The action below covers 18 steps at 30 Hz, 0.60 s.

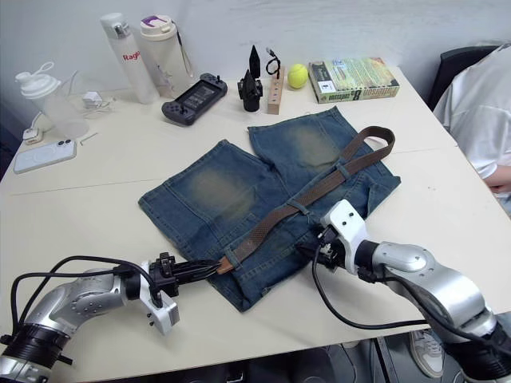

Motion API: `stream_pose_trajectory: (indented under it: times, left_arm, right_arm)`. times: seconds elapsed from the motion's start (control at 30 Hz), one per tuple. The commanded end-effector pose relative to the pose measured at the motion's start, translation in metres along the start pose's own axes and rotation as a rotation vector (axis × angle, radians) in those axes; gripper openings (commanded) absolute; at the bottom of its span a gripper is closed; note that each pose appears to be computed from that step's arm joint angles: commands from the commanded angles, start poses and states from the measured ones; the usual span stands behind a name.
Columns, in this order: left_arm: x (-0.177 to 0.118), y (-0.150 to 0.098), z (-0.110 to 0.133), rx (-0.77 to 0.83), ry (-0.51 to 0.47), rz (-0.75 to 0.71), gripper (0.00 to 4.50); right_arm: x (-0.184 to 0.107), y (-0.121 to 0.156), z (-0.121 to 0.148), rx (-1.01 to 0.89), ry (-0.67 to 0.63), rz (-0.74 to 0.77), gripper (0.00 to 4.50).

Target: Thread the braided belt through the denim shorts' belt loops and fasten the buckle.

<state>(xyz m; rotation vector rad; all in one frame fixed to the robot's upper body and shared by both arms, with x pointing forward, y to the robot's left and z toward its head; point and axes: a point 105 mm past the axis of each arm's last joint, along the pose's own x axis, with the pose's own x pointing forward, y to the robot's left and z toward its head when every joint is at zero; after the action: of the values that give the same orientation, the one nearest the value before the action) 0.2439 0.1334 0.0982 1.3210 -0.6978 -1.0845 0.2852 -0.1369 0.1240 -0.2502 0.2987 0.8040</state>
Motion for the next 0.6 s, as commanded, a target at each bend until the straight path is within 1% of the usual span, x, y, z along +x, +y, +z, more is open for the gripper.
stream_pose_trajectory:
  times: [0.03, 0.07, 0.13, 0.2, 0.33, 0.5, 0.57, 0.6]
  left_arm:
    - [-0.006, -0.014, -0.004, -0.024, 0.030, -0.057, 0.00]
    - [-0.007, -0.014, -0.004, -0.024, 0.031, -0.057, 0.00]
    - [-0.010, -0.014, -0.005, -0.027, 0.038, -0.054, 0.00]
    - [-0.015, -0.015, -0.005, -0.035, 0.044, -0.057, 0.00]
    - [-0.049, -0.026, -0.006, -0.071, 0.068, -0.137, 0.00]
    - [-0.116, -0.040, -0.014, -0.112, 0.133, -0.323, 0.00]
    - [-0.156, -0.052, -0.016, -0.155, 0.198, -0.460, 0.00]
    - [-0.175, -0.056, -0.019, -0.180, 0.246, -0.518, 0.00]
  right_arm:
    - [0.004, -0.001, -0.016, 0.001, 0.061, -0.025, 0.54]
    - [0.006, -0.001, -0.022, 0.020, 0.084, -0.030, 0.06]
    - [0.008, 0.003, -0.033, 0.048, 0.134, -0.025, 0.06]
    - [0.011, 0.007, -0.038, 0.061, 0.161, -0.020, 0.06]
    - [0.016, 0.010, -0.038, 0.093, 0.167, -0.019, 0.06]
    - [0.021, 0.010, -0.035, 0.107, 0.162, -0.017, 0.06]
    - [0.024, 0.012, -0.034, 0.114, 0.153, -0.007, 0.06]
    - [0.025, 0.013, -0.033, 0.113, 0.152, -0.001, 0.06]
